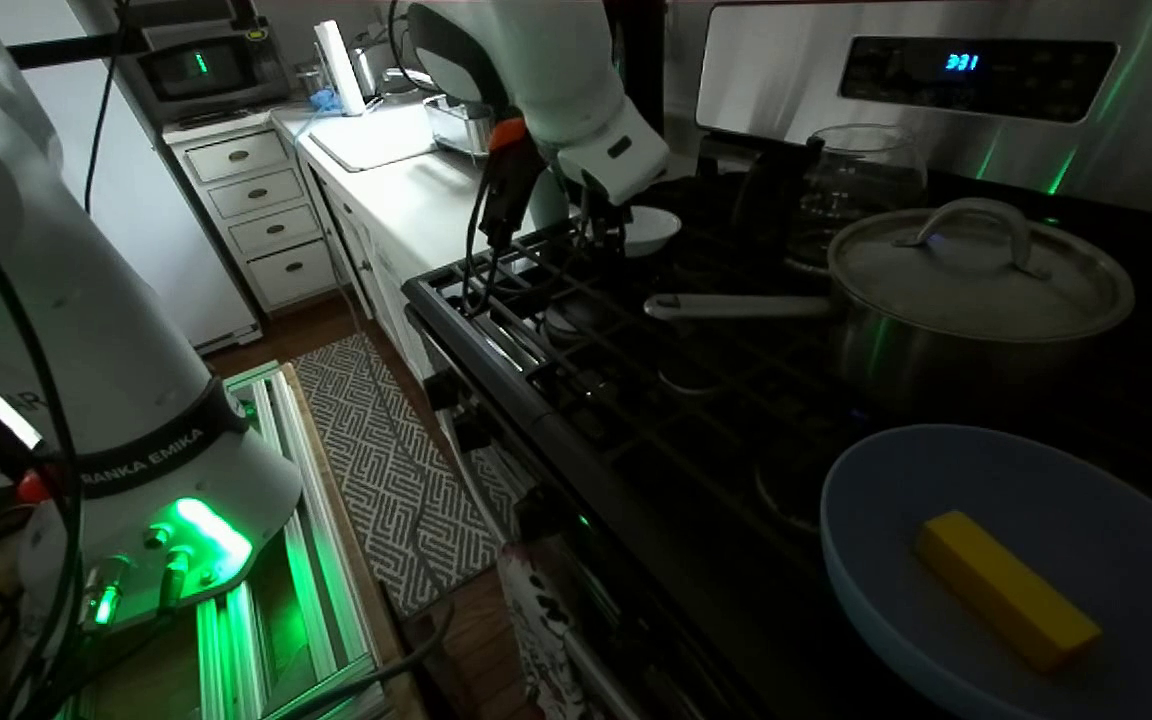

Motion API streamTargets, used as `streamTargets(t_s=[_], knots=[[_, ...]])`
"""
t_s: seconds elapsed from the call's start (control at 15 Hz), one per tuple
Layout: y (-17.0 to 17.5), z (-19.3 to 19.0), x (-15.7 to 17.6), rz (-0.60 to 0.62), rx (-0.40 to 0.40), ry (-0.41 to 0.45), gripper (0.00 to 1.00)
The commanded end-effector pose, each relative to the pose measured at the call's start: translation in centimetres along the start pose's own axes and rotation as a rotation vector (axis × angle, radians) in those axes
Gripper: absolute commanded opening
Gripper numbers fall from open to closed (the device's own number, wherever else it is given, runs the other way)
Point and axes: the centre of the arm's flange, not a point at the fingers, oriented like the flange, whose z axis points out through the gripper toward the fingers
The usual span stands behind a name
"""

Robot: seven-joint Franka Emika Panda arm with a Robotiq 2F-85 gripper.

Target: Put the white bowl on the stove

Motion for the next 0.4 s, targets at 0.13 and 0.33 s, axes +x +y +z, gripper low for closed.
streamTargets(t_s=[0.13, 0.33], knots=[[-2.0, -7.7, -2.6, -0.156, 0.053, -0.094, 1.00], [-1.6, -4.8, -2.3, -0.172, 0.027, -0.076, 1.00]])
